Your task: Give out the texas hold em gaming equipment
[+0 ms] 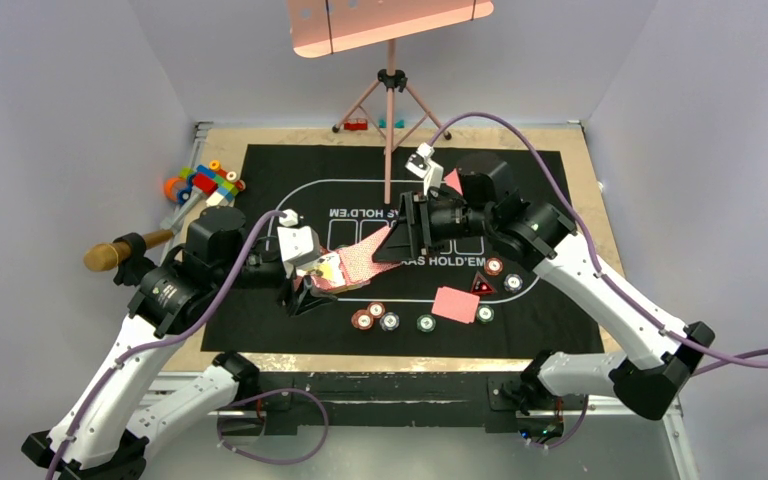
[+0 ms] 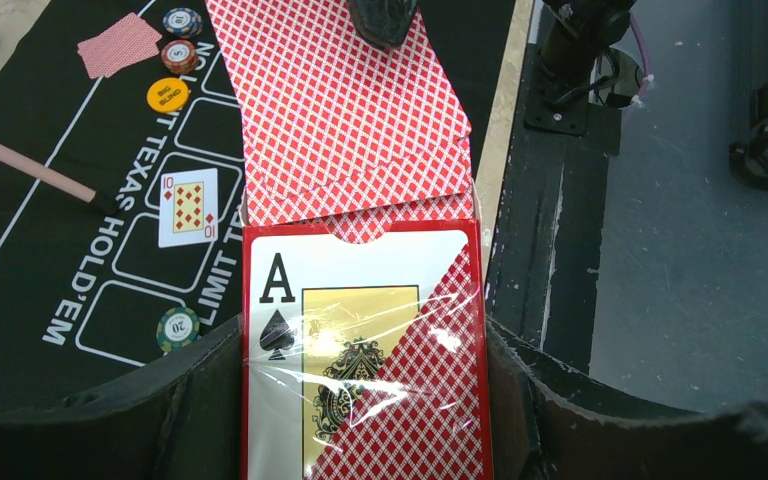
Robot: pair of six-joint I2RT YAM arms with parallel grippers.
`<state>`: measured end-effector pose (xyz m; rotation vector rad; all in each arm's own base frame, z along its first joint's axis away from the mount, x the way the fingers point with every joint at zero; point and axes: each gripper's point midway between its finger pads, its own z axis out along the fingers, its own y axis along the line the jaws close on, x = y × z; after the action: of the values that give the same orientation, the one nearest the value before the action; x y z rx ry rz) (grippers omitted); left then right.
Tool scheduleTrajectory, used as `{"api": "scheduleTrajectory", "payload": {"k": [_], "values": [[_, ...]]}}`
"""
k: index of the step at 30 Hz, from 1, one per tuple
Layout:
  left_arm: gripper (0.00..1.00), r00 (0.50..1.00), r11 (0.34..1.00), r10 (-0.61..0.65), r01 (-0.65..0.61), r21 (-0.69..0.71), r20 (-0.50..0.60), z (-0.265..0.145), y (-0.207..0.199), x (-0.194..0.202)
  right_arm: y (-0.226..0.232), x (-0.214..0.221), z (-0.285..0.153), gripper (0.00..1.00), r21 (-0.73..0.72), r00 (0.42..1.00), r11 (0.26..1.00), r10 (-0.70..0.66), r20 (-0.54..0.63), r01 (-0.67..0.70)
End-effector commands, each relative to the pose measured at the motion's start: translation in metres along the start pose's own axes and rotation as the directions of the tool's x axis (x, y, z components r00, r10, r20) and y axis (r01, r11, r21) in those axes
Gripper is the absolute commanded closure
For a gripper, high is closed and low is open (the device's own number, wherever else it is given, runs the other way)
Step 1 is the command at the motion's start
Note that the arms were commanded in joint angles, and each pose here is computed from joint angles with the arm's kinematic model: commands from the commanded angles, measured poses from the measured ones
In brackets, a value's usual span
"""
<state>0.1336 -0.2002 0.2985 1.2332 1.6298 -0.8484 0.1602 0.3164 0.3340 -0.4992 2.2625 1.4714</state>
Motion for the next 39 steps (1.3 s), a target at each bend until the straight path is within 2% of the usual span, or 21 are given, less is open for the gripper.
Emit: {"api": "scheduleTrajectory", "payload": {"k": [1,12,24,39], "values": [[1.0,0.996,0.999,0.044,-0.044,0.002,0.074,-0.003,0.0,-0.02,0.016,-0.016,-0.014,0.44,0.013,0.994,0.996,-0.093,0.059,0.092],[1.0,0.996,0.999,0.039,-0.039,0.006,0.078,-0.003,-0.002,-0.021,0.022,-0.022,-0.018,0.43,0.019,0.991,0.994,-0.11,0.074,0.109],[1.0,0.996,0.999,0.042,-0.042,0.003,0.081,-0.004,-0.002,-0.023,0.04,-0.028,-0.009,0.43,0.009,0.987,0.991,-0.135,0.086,0.135],[1.0,0.996,0.999,0.044,-0.044,-0.003,0.082,-0.005,-0.002,-0.023,0.037,-0.016,0.013,0.44,0.021,0.99,0.992,-0.128,0.052,0.127]]}}
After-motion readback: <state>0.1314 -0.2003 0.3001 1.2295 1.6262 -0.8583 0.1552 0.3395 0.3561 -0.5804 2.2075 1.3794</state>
